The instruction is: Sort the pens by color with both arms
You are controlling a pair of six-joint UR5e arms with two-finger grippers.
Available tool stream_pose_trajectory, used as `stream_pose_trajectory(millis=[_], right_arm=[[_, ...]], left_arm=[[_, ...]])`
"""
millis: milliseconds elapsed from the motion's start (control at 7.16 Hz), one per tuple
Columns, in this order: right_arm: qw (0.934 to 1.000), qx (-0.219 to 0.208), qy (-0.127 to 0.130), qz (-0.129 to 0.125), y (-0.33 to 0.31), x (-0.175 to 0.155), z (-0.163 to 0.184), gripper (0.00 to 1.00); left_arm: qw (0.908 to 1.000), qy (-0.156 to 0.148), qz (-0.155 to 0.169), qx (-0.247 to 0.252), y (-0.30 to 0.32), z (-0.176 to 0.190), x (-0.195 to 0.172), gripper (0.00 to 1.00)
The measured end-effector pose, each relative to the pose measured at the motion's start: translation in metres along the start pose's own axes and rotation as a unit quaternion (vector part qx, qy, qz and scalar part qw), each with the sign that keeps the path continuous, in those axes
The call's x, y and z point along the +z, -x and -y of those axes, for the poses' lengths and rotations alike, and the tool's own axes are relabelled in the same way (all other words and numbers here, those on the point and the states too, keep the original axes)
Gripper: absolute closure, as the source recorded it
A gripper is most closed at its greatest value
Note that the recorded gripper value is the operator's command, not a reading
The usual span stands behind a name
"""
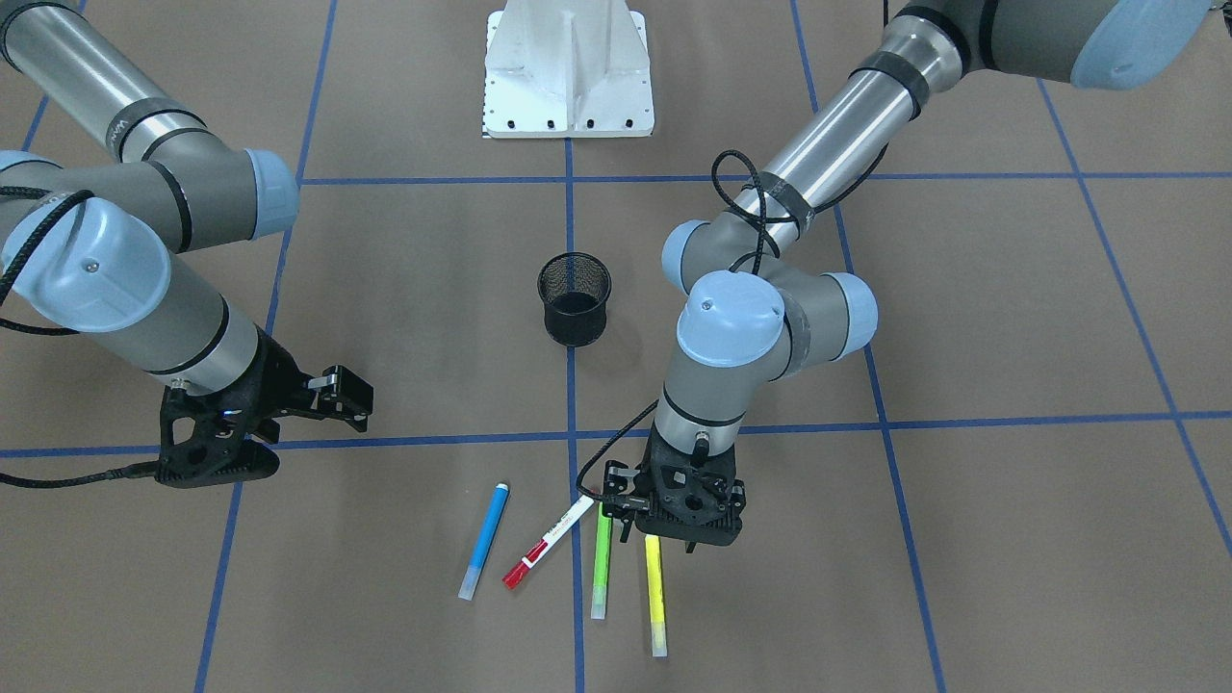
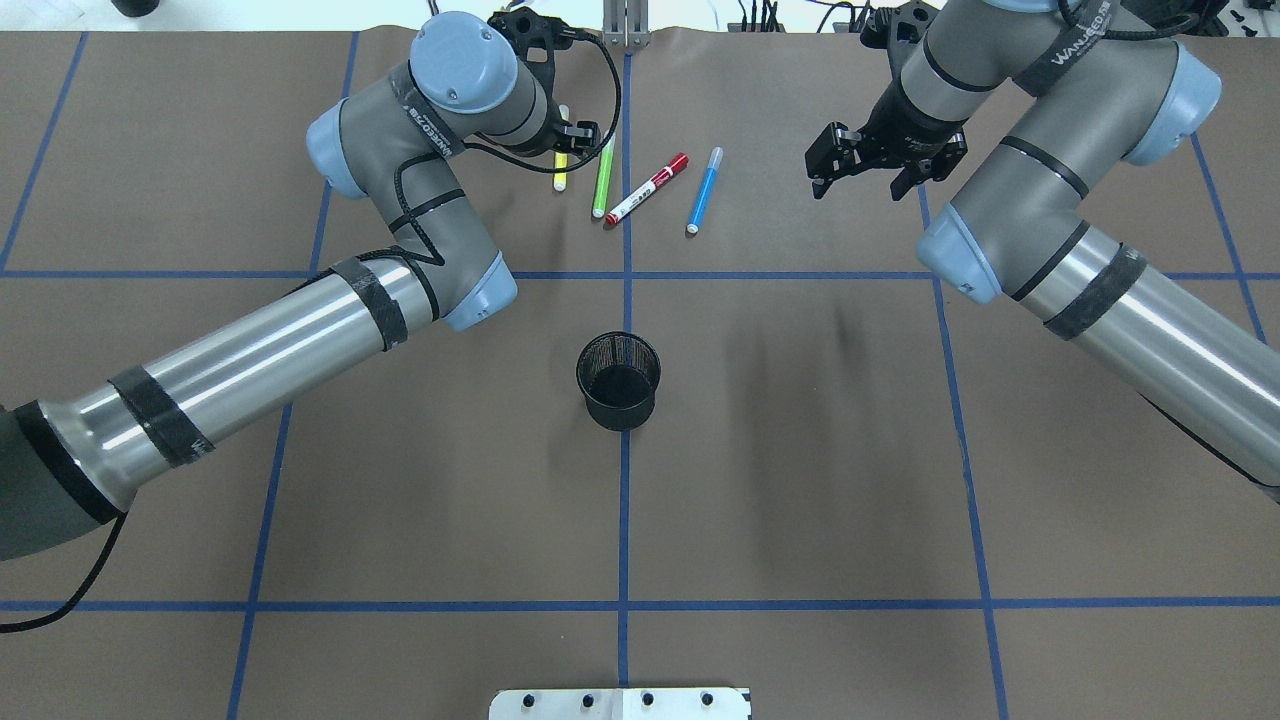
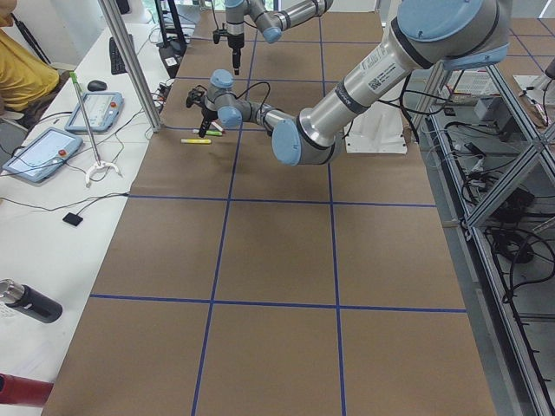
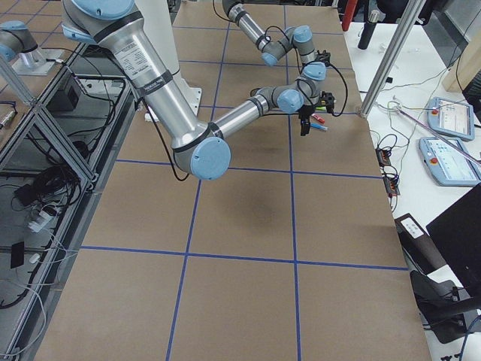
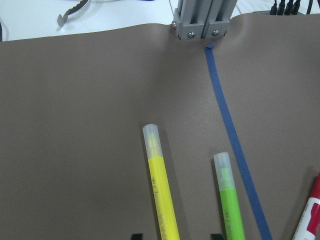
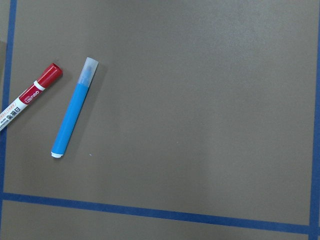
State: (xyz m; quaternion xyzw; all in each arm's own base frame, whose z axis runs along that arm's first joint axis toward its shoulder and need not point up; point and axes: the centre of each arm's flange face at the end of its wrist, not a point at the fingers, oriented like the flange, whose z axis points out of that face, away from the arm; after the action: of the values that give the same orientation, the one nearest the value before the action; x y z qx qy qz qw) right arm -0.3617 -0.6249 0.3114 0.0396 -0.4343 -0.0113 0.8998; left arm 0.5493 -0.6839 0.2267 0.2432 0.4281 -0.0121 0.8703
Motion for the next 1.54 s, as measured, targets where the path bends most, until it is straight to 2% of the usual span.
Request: stream_pose_trajectory(millis=[279, 419, 698, 978, 1257, 1536], right_arm=[[1.0, 0.001, -0.002, -0.001, -0.008, -0.003, 0.0, 0.01], [1.0, -0.004, -0.007, -0.004, -0.025, -0.01, 0.004, 0.01], [0.9988, -0.043, -0.014, -0.02, -0.099, -0.027, 0.004, 0.01], [0.9963, -0.074, -0.017, -0.042, -0.204, -0.05, -0.014, 0.01], [0.9914, -0.111, -0.012, -0.068, -0.322, -0.08, -0.037, 0.01], [0.9881, -0.125, 0.01, -0.09, -0.42, -0.125, -0.061, 0.01]], left_arm=[[1.0, 0.003, 0.003, -0.003, 0.0, 0.005, -0.021, 0.0], [0.9995, 0.027, 0.016, -0.006, 0.011, 0.008, -0.042, 0.0], [0.9945, 0.097, 0.036, 0.015, 0.078, 0.018, -0.098, 0.0], [0.9844, 0.147, 0.065, 0.071, 0.182, 0.03, -0.165, 0.0], [0.9741, 0.179, 0.071, 0.118, 0.325, 0.031, -0.222, 0.0], [0.9663, 0.21, 0.075, 0.128, 0.454, 0.024, -0.263, 0.0]])
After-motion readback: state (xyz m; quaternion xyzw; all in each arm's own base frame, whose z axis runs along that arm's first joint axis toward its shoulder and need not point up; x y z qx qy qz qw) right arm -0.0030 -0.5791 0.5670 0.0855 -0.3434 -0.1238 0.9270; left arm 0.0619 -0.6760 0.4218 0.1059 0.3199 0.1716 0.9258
